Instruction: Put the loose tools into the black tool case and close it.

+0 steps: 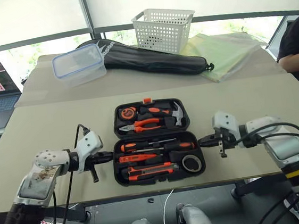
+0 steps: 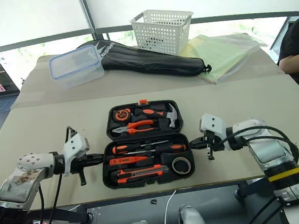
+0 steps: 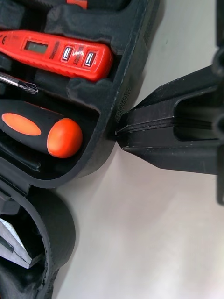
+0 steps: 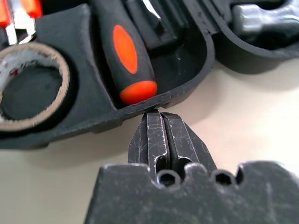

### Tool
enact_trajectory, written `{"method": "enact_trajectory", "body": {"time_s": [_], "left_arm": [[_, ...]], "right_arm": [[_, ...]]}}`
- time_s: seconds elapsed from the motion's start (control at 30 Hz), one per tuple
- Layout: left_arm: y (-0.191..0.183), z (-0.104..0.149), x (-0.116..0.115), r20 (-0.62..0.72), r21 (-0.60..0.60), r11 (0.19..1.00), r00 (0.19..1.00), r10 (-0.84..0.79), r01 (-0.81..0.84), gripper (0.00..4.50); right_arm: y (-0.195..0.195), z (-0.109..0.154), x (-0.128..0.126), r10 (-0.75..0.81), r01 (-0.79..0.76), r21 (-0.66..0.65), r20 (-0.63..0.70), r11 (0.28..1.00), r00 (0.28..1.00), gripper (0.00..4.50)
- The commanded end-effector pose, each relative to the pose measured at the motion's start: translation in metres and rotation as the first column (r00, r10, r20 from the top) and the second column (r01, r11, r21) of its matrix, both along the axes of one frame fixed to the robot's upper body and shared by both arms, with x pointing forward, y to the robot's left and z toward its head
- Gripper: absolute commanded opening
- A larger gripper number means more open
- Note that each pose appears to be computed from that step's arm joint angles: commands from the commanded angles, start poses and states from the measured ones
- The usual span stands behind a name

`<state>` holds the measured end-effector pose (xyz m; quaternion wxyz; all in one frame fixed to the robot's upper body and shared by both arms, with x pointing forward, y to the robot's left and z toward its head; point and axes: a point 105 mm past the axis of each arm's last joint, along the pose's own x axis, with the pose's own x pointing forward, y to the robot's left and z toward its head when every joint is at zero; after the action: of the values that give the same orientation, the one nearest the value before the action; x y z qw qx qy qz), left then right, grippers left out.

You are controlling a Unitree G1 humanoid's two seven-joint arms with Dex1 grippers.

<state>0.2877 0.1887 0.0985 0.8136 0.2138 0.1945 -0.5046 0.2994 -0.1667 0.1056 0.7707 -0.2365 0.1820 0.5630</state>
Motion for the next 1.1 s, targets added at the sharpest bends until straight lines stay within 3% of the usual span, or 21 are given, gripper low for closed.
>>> {"method": "enact_trajectory", "body": {"time_s": [0.03,0.2,0.3,0.53,0.67,1.0,1.1], "left_arm": [[-0.023,0.015,-0.013,0.07,-0.033,0.99,0.988,-0.136,0.138,0.0],[0.009,0.005,-0.005,0.057,0.055,0.998,0.998,-0.004,0.001,0.0],[0.037,0.011,0.008,0.011,0.02,0.987,0.987,0.16,-0.161,0.66],[0.04,0.053,0.056,-0.184,-0.28,0.852,0.896,0.404,-0.442,3.06],[0.011,0.059,0.07,-0.321,-0.316,0.817,0.865,0.386,-0.482,4.44],[-0.003,0.031,0.082,-0.378,-0.225,0.816,0.819,0.431,-0.533,4.44],[-0.004,0.026,0.084,-0.378,-0.221,0.81,0.813,0.442,-0.543,3.71]], "right_arm": [[0.019,0.009,-0.013,0.101,-0.102,0.035,0.052,0.994,0.994,0.03],[-0.008,0.004,0.002,-0.07,0.072,-0.024,0.093,0.997,0.993,0.03],[-0.028,0.017,0.006,-0.166,0.167,-0.001,0.076,0.986,0.983,0.72],[-0.038,0.051,0.04,-0.413,0.419,0.204,-0.073,0.885,0.908,3.16],[-0.02,0.053,0.059,-0.469,0.505,0.253,-0.192,0.825,0.862,4.46],[0.004,0.041,0.089,-0.56,0.624,0.238,-0.287,0.744,0.777,4.46],[0.008,0.037,0.092,-0.569,0.627,0.217,-0.278,0.748,0.774,3.76]]}}
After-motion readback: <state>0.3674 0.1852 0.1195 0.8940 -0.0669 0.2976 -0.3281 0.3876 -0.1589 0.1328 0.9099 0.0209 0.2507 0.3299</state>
